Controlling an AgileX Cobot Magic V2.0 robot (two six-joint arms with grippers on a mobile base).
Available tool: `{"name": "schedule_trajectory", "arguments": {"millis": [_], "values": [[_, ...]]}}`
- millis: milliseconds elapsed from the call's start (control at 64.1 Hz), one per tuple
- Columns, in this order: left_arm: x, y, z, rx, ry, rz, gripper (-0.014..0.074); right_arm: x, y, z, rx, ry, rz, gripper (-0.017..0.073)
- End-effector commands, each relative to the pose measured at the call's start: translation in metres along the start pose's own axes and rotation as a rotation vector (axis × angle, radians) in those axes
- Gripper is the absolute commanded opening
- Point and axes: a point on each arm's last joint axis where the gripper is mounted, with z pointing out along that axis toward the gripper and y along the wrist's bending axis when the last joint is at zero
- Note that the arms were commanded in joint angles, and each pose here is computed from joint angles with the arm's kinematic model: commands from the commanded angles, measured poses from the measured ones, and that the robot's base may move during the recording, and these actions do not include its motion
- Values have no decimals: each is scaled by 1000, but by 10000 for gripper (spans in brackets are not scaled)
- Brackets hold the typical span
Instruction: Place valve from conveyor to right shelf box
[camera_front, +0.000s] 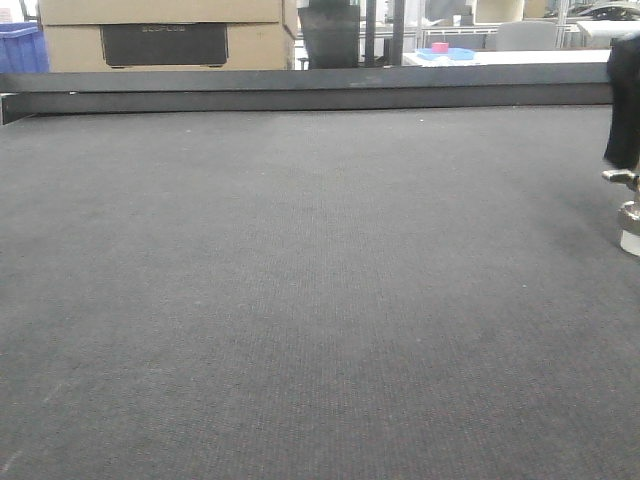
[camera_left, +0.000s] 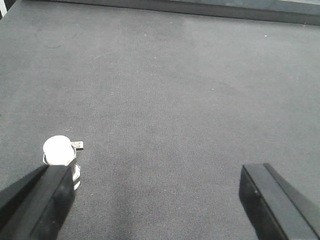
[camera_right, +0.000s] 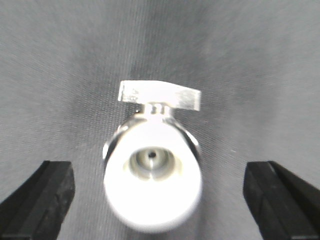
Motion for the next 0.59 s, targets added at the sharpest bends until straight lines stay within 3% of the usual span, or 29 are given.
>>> {"name": "schedule_trajectory", "arguments": {"millis": [0,125,203,265,421,578], "values": [[-3,-1,-1,12,-14,-11,563,-5,1,11,7,7,-23,568],[-3,-1,-1,12,-14,-11,563,-7,1,23,4,28,-26,542],[-3,-2,-1,13,-6,-11,563,-8,1,25,6,18,-25,426],[-3,-2,-1,13,8,-11,560,-9,1,25,6,17,-25,294],[-9,-2,7,13,115,-10,559,-9,1,24,7,15,-26,-172],[-28,-3,22,8,260,-5,559,-6,2,17,9,-2,-27,-153]]}}
